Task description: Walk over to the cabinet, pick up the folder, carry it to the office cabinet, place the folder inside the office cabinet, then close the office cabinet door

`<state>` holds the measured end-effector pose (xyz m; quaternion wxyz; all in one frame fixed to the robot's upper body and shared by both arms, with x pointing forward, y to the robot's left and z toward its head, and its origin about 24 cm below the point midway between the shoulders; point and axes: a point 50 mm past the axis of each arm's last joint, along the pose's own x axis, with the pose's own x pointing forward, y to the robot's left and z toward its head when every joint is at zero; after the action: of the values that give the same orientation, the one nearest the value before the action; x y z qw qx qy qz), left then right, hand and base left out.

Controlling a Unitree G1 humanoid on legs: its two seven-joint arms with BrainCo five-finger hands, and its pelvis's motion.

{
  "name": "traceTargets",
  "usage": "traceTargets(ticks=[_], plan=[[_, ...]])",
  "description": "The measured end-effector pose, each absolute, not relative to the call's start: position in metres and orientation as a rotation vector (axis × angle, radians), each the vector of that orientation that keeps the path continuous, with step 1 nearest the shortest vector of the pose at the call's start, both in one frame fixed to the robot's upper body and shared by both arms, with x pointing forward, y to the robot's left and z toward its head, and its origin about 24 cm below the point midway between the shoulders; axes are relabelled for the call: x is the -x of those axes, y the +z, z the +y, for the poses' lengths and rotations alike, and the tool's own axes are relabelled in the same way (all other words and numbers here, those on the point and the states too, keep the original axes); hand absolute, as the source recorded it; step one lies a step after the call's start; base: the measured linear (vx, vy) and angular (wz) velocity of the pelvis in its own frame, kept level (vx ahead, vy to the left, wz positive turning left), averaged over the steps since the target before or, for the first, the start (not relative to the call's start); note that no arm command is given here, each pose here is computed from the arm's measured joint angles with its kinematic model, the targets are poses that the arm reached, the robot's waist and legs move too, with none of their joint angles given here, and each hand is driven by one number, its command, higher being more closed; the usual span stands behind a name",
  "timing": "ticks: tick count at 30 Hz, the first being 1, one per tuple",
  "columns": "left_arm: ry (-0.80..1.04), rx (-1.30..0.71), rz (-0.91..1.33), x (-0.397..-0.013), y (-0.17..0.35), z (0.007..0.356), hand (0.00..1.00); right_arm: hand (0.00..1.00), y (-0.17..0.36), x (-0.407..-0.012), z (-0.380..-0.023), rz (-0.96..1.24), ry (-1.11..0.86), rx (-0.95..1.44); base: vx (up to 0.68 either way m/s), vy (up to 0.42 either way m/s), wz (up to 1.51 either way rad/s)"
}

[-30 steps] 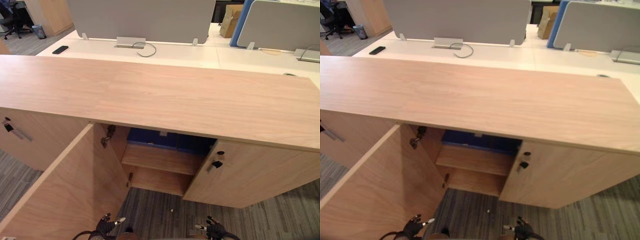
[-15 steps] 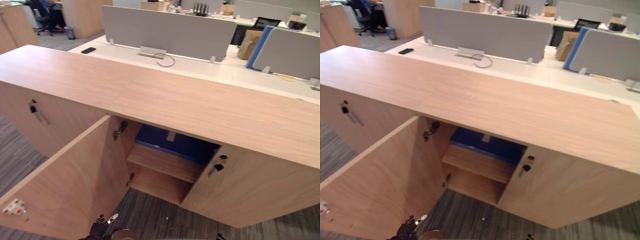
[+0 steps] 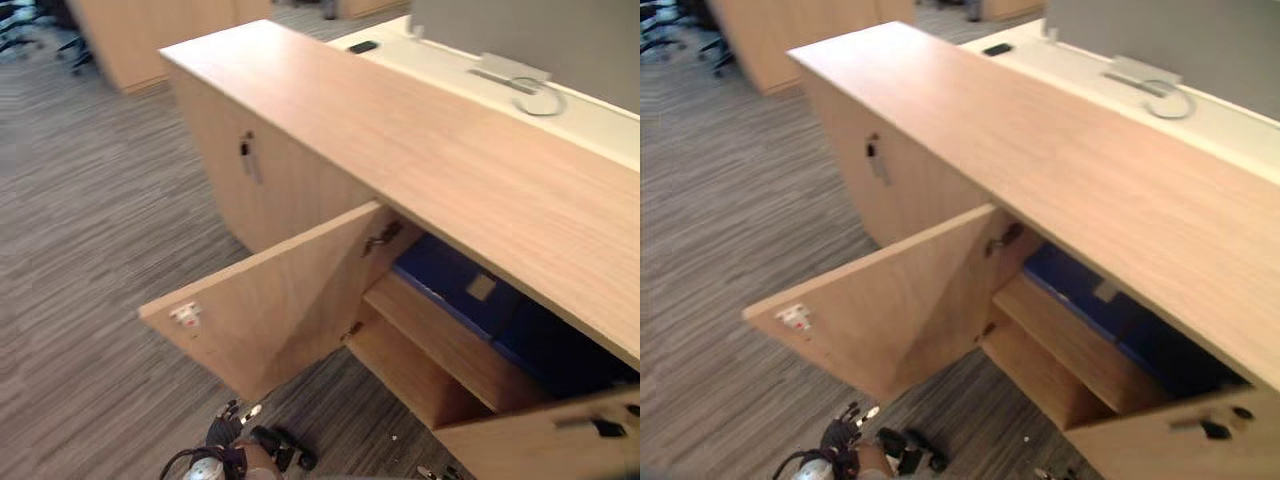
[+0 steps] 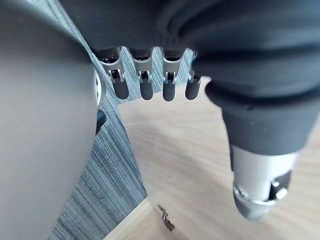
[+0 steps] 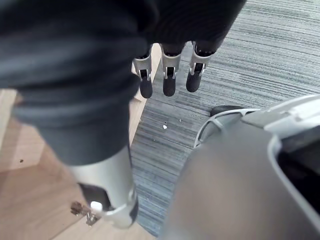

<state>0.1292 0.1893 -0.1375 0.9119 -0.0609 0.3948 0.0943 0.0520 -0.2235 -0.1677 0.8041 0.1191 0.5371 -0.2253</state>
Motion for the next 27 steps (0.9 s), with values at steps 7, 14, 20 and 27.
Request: traceTargets(ticks=[7,14,20,27], plan=[[0.071,0.237,0.769,-0.139,-0.132,0.158,0.0,0.0,-0.166,-0.05,-0.229,1.129,-0.551,-0.291,-0.06,-0.066,1.06],[0.077,0.267,0.804,-0.131,-0.136,0.162,0.0,0.0,-0.166,-0.05,-0.229,1.115,-0.565,-0.313,-0.09,0.037,0.13],[0.109,0.239,0.837,-0.125,-0.141,0.172,0.0,0.0,-0.166,-0.049,-0.228,1.111,-0.579,-0.327,-0.09,-0.02,-0.09],[0.193,0.235,0.798,-0.137,-0.135,0.195,0.0,0.0,-0.166,-0.045,-0.228,1.117,-0.582,-0.331,-0.06,-0.042,-0.11]])
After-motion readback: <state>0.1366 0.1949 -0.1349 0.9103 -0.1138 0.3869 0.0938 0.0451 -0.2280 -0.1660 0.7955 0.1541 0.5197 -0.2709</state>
